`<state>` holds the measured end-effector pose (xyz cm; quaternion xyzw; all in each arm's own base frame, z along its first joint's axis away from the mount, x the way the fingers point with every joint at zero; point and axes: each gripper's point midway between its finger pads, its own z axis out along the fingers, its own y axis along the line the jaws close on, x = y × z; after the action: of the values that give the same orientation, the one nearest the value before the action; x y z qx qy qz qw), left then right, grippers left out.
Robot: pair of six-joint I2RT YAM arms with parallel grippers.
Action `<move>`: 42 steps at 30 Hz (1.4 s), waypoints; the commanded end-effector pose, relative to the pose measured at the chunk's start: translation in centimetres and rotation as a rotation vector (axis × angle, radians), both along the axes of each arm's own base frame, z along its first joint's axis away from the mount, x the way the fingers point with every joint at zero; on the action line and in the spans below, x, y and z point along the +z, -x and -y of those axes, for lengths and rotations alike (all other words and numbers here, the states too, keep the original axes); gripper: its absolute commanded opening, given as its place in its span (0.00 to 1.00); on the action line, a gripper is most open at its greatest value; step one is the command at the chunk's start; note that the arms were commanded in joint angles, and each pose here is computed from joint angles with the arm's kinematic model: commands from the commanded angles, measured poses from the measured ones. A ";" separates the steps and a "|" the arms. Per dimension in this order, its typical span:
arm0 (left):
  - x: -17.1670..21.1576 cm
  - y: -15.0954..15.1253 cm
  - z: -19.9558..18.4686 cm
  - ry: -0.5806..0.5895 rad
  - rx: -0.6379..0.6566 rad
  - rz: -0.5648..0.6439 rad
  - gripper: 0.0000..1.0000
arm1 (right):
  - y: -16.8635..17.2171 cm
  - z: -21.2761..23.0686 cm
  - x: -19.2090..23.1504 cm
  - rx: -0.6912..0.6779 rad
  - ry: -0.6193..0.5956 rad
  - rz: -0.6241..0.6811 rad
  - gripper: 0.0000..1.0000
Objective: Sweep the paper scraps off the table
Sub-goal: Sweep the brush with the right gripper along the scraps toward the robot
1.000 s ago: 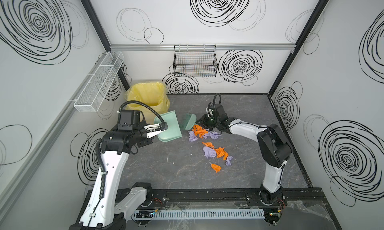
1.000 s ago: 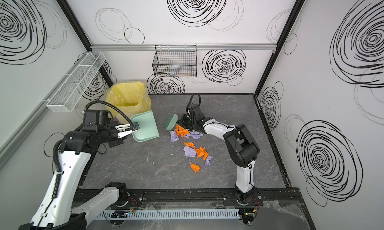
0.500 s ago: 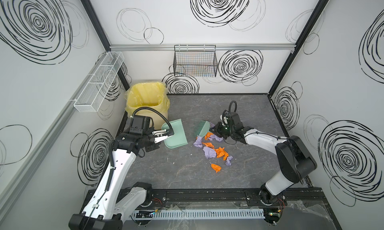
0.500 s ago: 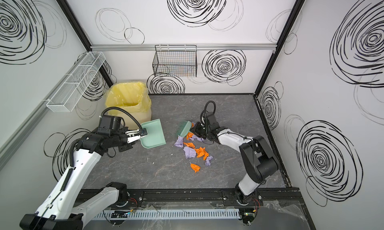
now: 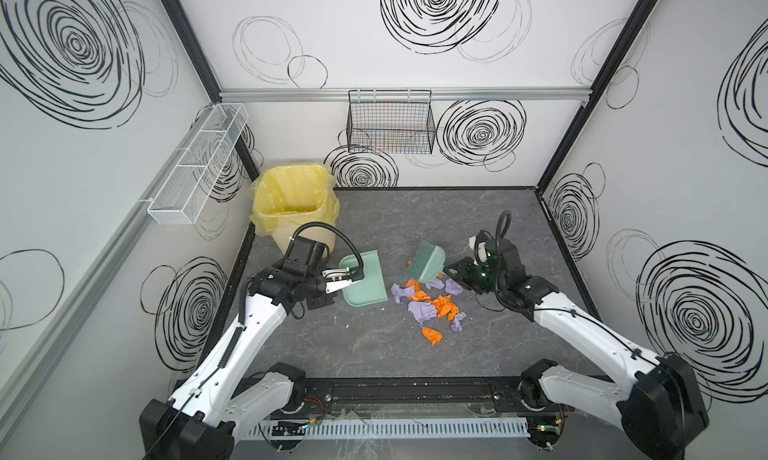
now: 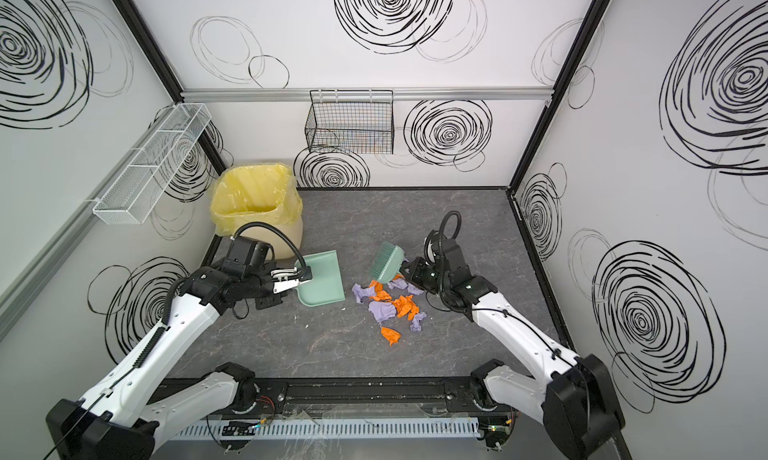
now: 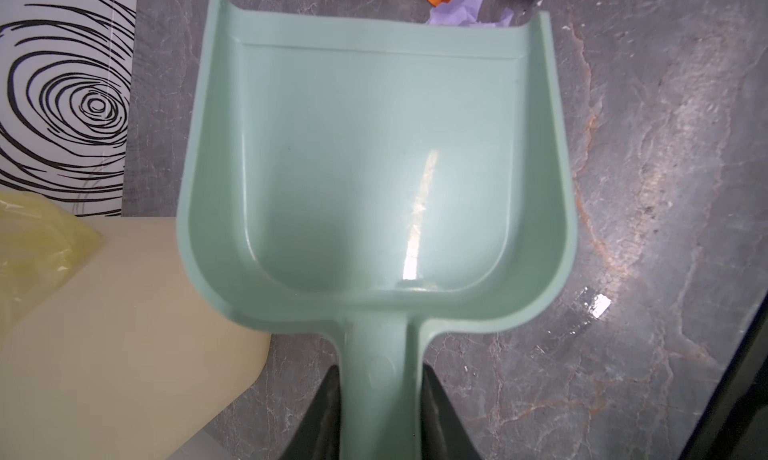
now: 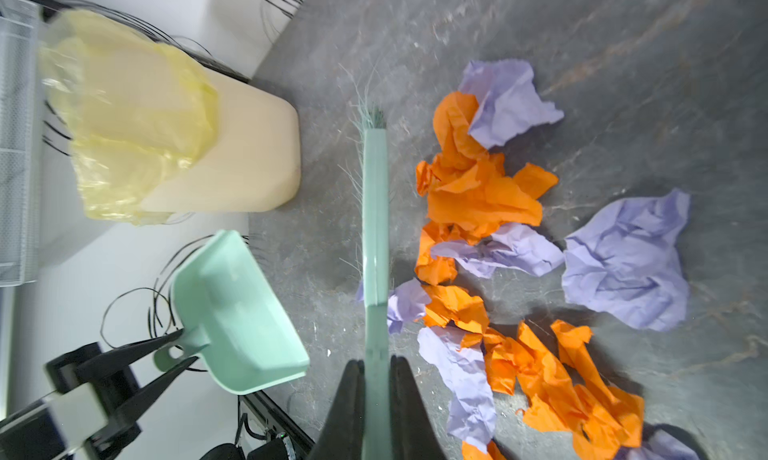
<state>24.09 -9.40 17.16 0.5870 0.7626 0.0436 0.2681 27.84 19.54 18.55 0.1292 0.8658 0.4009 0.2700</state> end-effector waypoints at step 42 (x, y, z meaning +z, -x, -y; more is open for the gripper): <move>-4.3 0.1 0.1 0.015 0.036 -0.052 0.00 | 16.7 6.0 -6.3 0.167 0.117 -0.174 0.00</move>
<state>23.51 -9.46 12.71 0.5790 0.7794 0.0247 0.2381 9.38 13.27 12.01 0.0726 0.9215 0.3572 0.1343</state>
